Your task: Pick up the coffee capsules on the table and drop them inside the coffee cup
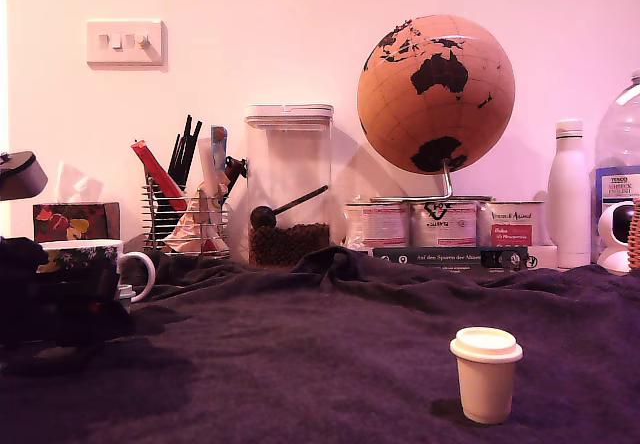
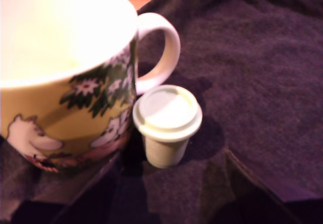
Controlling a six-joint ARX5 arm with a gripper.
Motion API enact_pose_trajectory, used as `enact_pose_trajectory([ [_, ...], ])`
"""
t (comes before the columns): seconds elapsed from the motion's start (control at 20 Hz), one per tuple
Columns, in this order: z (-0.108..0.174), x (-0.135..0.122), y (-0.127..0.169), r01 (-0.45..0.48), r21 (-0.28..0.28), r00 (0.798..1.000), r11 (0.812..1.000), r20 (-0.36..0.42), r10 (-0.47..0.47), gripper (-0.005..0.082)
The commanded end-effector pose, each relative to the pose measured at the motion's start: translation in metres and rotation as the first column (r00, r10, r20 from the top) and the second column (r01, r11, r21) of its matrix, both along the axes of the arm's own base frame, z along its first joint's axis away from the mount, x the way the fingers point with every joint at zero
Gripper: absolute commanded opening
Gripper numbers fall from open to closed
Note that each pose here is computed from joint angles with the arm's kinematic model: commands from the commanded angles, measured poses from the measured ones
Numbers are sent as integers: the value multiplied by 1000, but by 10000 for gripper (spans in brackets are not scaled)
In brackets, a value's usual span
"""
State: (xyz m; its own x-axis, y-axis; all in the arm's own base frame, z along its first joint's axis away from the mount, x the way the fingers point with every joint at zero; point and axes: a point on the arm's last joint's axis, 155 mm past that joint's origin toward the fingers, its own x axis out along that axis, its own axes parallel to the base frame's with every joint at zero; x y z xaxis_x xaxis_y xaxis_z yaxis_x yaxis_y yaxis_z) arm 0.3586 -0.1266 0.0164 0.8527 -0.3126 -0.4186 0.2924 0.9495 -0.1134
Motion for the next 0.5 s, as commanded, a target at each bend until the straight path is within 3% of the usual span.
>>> enact_pose_trajectory([
  [0.0,2,7,1,-3,7,1000,1000,16,3,586],
  [0.45,3,7,-2,8,2,1000,1000,18,-8,586],
])
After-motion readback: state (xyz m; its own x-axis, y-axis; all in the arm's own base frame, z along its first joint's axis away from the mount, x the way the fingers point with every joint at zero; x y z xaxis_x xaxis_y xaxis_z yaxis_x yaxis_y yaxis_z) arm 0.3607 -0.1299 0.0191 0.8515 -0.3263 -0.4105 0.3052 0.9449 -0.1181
